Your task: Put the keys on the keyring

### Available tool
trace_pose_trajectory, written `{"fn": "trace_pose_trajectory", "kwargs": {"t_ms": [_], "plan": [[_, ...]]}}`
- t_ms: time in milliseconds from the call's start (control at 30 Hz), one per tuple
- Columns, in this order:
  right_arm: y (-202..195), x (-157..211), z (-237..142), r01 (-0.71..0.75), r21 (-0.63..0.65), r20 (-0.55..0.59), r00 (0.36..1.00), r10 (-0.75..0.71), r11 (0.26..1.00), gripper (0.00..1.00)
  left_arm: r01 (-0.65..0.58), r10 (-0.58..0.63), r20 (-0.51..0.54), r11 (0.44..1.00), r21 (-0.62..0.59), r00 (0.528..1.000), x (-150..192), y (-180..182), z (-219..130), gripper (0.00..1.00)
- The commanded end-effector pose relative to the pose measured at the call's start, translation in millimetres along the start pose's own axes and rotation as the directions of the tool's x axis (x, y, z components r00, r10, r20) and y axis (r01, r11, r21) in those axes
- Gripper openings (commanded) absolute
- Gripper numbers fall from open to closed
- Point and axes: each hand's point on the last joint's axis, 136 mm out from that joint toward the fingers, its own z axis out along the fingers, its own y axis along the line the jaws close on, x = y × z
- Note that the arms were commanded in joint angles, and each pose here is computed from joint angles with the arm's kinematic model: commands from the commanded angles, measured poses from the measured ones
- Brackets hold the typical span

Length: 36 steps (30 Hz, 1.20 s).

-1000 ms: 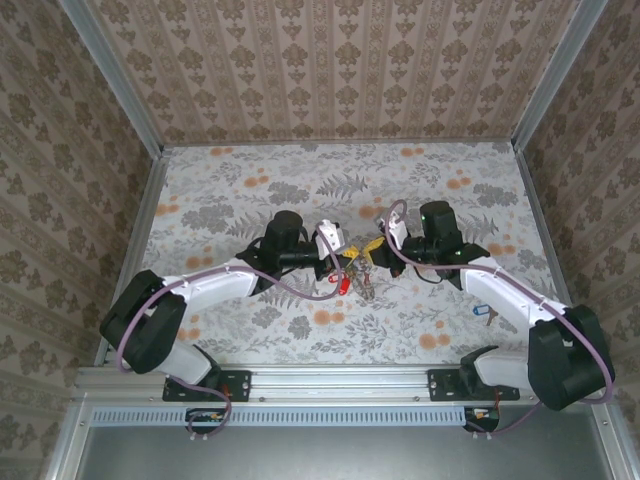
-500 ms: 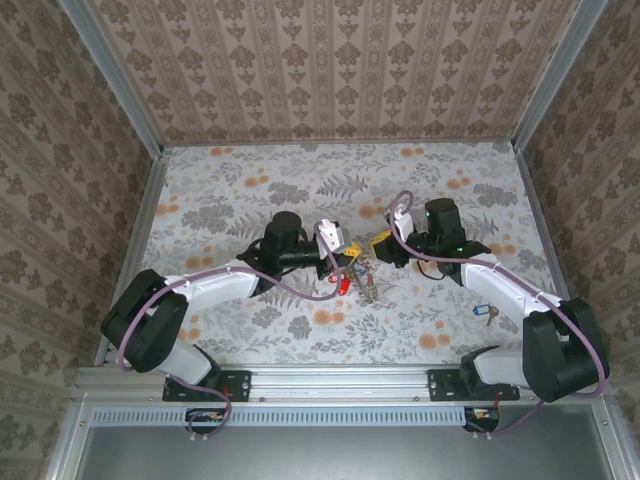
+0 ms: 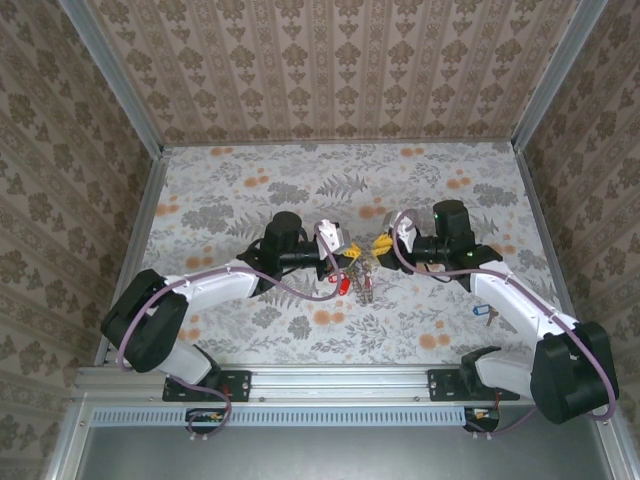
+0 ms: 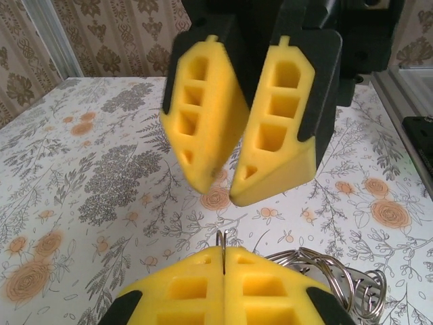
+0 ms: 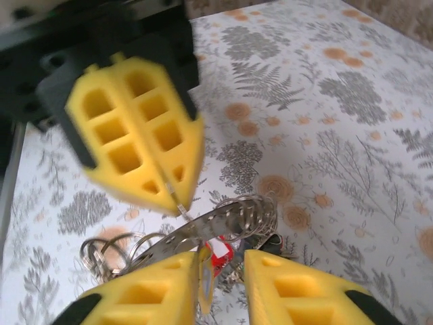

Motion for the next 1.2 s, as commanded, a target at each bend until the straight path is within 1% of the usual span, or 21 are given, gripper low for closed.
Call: {"fn": "trace_pose_trajectory", "kwargs": {"t_ms": [0, 67, 200, 400, 467, 633, 800, 900, 1067, 1167], "plan": [[15, -6, -1, 0.168, -0.08, 0.039, 0.985, -0.166, 0.982, 0.23, -0.035, 0.033, 0.056, 0.999, 0.034, 0.998, -22, -4, 0, 0.0], [8, -8, 2, 0.169, -0.055, 0.038, 0.985, -0.167, 0.984, 0.23, -0.038, 0.036, 0.058, 0.999, 0.036, 0.998, -23, -4, 0, 0.0], [4, -9, 5, 0.177, -0.044, 0.05, 0.983, -0.175, 0.983, 0.23, -0.035, 0.033, 0.056, 0.998, 0.045, 0.998, -23, -5, 0, 0.0], [5, -12, 9, 0.176, -0.073, 0.076, 0.982, -0.17, 0.982, 0.23, -0.038, 0.035, 0.058, 0.998, 0.048, 0.998, -26, -5, 0, 0.0], [9, -14, 10, 0.17, -0.101, 0.093, 0.983, -0.161, 0.98, 0.23, -0.037, 0.035, 0.057, 0.998, 0.048, 0.998, -26, -5, 0, 0.0], [9, -11, 15, 0.15, -0.124, 0.095, 0.986, -0.139, 0.981, 0.22, -0.039, 0.036, 0.057, 0.998, 0.05, 0.998, -26, -6, 0, 0.0], [8, -10, 17, 0.151, -0.123, 0.095, 0.986, -0.14, 0.981, 0.19, -0.039, 0.036, 0.056, 0.998, 0.048, 0.998, -26, -5, 0, 0.0], [8, -12, 17, 0.152, -0.124, 0.102, 0.985, -0.14, 0.981, 0.15, -0.039, 0.036, 0.056, 0.998, 0.049, 0.998, -26, -6, -1, 0.0], [7, -10, 19, 0.141, -0.132, 0.098, 0.987, -0.129, 0.981, 0.17, -0.037, 0.034, 0.056, 0.998, 0.052, 0.998, -26, -6, -1, 0.0], [5, -8, 21, 0.136, -0.129, 0.091, 0.988, -0.125, 0.982, 0.16, -0.038, 0.035, 0.056, 0.998, 0.052, 0.998, -26, -6, -1, 0.0]]}}
